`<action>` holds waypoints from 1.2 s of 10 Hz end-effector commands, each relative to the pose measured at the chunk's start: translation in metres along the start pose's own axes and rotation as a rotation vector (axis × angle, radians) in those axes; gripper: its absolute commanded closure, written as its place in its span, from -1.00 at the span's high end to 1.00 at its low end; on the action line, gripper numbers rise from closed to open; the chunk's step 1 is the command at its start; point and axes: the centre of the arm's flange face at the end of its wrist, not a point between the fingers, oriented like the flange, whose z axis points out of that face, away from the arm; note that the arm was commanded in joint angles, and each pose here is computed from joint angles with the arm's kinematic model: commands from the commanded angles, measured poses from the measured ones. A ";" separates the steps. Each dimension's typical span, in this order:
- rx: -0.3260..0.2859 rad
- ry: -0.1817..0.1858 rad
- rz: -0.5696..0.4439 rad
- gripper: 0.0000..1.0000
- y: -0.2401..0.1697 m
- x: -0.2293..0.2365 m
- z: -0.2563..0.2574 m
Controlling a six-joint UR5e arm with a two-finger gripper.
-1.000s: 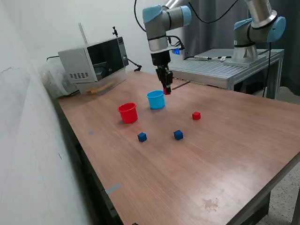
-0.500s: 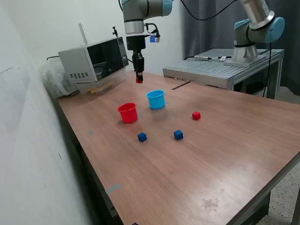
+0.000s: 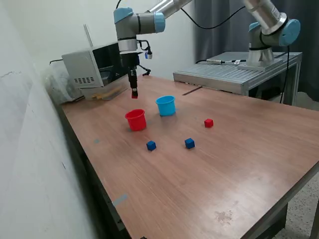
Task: Place red objects in the red bin, and blue objects in the blue bin.
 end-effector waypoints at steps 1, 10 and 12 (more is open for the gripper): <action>0.029 0.006 0.008 -1.00 0.006 -0.006 0.036; 0.015 0.004 0.009 -1.00 0.021 -0.025 0.059; 0.008 0.003 -0.005 1.00 0.021 -0.025 0.059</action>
